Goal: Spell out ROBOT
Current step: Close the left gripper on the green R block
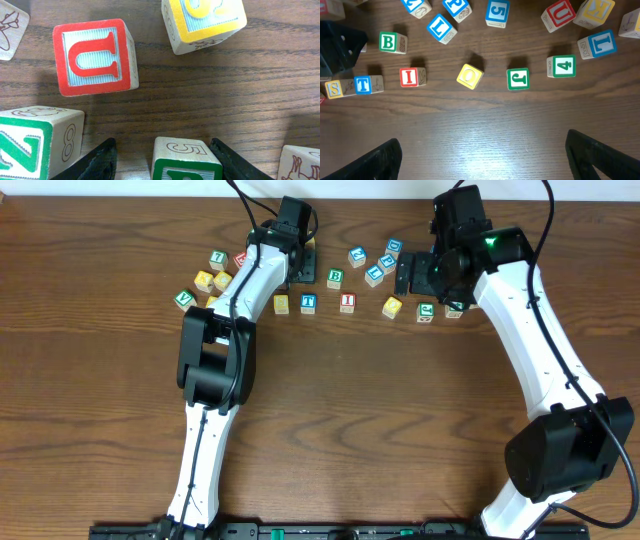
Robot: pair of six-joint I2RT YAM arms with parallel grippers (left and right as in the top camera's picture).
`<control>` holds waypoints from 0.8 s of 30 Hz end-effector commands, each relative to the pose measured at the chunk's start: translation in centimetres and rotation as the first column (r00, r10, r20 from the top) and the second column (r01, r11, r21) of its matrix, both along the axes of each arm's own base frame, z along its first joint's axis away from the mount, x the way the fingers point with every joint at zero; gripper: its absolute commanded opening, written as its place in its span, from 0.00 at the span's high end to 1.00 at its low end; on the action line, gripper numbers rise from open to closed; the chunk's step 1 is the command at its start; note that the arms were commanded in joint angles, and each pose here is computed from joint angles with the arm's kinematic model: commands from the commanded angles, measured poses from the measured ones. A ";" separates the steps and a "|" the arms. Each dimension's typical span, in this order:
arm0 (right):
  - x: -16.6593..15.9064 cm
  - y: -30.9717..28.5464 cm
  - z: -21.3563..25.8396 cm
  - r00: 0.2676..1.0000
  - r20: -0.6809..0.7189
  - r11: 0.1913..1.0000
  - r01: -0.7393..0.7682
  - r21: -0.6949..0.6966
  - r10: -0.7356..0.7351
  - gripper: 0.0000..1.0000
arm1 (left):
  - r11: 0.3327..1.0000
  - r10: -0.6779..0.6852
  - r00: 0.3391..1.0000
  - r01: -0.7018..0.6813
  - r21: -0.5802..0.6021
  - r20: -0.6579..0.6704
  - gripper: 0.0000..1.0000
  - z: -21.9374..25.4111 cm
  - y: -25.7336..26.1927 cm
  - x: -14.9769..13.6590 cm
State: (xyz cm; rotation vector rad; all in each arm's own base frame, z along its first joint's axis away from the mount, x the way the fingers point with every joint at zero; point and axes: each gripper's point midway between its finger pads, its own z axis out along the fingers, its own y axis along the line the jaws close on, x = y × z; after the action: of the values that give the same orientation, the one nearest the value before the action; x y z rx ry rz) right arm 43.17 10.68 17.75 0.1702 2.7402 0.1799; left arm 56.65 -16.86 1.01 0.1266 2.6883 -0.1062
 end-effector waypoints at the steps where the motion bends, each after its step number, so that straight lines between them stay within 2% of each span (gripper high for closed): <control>1: 0.1 0.3 -0.2 1.000 -0.005 1.000 0.002 -0.003 -0.002 0.01 | 1.000 -0.002 0.998 0.002 -0.007 0.065 0.43 3.2 -0.4 0.9; 8: 0.1 0.3 -0.2 1.000 -0.005 1.000 0.002 -0.003 -0.002 0.01 | 1.000 -0.002 0.996 0.003 -0.015 0.089 0.49 4.7 -0.4 1.0; 12: 0.1 0.3 -0.2 1.000 -0.005 1.000 0.002 -0.003 -0.002 0.01 | 1.000 -0.002 0.998 0.003 -0.009 0.069 0.57 4.4 -0.3 0.6; 24: 0.1 0.3 -0.2 1.000 -0.005 1.000 0.002 -0.003 -0.002 0.01 | 1.000 -0.023 0.999 0.023 0.003 0.033 0.64 3.9 -1.3 -0.5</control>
State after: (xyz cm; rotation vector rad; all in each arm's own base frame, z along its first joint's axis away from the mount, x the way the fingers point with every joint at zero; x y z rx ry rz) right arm 43.17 10.68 17.75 0.1702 2.7402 0.1799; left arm 55.46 -17.51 2.00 0.1514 2.7144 -0.1025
